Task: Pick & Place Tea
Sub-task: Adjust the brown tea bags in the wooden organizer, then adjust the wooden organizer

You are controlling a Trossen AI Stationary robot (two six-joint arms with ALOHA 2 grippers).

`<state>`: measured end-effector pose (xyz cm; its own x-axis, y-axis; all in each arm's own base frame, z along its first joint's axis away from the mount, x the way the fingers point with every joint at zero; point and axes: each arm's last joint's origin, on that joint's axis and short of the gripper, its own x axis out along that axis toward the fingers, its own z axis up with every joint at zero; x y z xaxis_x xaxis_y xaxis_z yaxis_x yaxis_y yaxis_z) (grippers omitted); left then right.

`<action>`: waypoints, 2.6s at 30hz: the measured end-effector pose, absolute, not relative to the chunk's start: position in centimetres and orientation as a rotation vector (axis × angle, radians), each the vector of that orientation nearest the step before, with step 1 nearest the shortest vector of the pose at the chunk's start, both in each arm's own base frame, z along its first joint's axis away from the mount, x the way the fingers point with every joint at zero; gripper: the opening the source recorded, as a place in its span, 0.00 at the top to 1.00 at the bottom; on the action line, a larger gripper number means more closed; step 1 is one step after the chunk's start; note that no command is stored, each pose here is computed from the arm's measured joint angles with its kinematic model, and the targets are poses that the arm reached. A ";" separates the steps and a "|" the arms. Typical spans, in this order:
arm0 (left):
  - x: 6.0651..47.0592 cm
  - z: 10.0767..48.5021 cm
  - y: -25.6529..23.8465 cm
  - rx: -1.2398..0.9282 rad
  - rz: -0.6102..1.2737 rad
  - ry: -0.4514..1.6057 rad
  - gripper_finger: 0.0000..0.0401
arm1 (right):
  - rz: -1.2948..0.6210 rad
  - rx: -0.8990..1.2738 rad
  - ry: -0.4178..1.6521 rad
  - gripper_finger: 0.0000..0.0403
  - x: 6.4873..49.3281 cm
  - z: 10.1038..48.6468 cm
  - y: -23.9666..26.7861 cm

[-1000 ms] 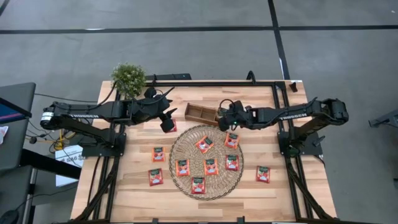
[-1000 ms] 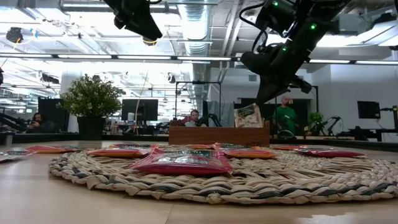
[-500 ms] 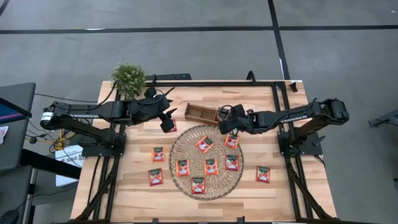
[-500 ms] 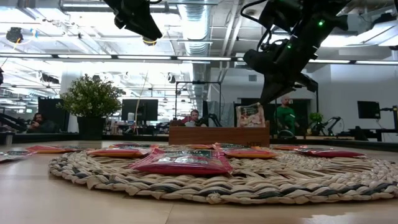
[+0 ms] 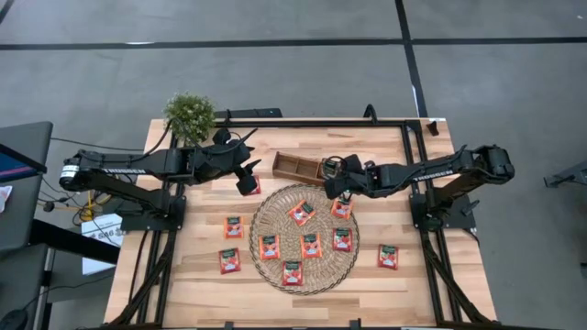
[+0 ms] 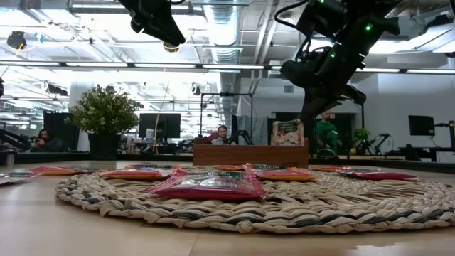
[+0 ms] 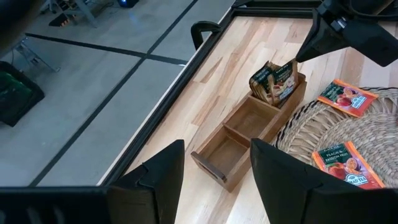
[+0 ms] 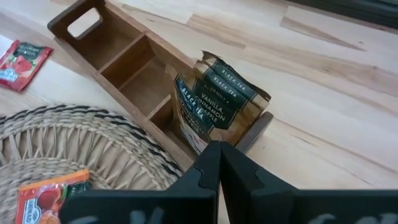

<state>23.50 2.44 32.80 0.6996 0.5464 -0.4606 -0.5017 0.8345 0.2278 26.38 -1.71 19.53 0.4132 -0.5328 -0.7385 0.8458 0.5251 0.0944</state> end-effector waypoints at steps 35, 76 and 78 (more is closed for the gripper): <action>23.6 32.9 2.4 0.088 0.584 0.529 0.56 | -0.684 0.504 0.862 0.80 26.2 19.0 2.6; 23.6 32.9 2.4 0.106 0.570 0.535 0.56 | -0.844 0.510 0.858 1.00 28.8 14.9 -1.5; 23.6 32.9 2.4 0.106 0.570 0.534 0.56 | -0.848 0.508 0.859 1.00 28.8 14.9 -1.7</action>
